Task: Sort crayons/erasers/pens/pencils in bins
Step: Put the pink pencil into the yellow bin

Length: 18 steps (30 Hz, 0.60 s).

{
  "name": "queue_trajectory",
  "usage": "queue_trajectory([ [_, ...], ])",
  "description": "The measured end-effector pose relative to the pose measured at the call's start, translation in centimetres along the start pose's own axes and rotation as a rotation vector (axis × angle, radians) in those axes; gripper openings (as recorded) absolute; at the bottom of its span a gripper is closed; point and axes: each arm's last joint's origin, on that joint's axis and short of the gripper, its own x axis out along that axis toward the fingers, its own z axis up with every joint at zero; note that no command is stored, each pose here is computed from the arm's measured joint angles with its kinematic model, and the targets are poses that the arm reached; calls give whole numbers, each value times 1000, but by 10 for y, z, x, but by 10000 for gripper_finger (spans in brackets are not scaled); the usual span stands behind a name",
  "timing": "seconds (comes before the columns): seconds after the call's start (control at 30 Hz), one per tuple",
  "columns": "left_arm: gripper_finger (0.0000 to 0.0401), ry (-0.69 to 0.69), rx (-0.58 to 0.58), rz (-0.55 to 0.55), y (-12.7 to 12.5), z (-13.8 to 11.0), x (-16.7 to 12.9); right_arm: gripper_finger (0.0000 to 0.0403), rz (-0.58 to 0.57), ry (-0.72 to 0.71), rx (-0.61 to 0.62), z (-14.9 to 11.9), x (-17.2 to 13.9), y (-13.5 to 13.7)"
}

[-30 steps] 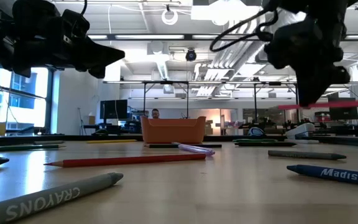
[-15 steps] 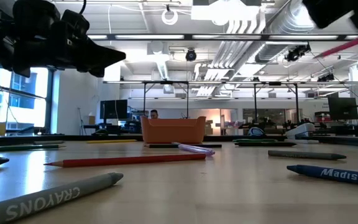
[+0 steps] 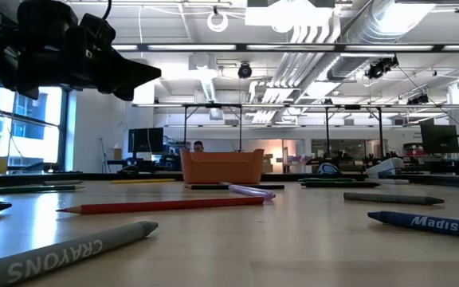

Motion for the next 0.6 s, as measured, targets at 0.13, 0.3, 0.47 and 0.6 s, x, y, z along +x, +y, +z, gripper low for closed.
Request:
queue_trajectory([
  [0.13,0,23,-13,-3,0,-2,0,27,-58,-46,-8,0,19,-5],
  [0.3,0,34,-15,-3,0,-3,0,27,-76,-113,-31,3,33,-6],
  [0.47,0,34,-15,-3,0,-3,0,27,-81,-141,-34,3,42,-5],
  [0.6,0,34,-15,-3,0,-3,0,32,-79,-138,-41,1,48,-2],
])
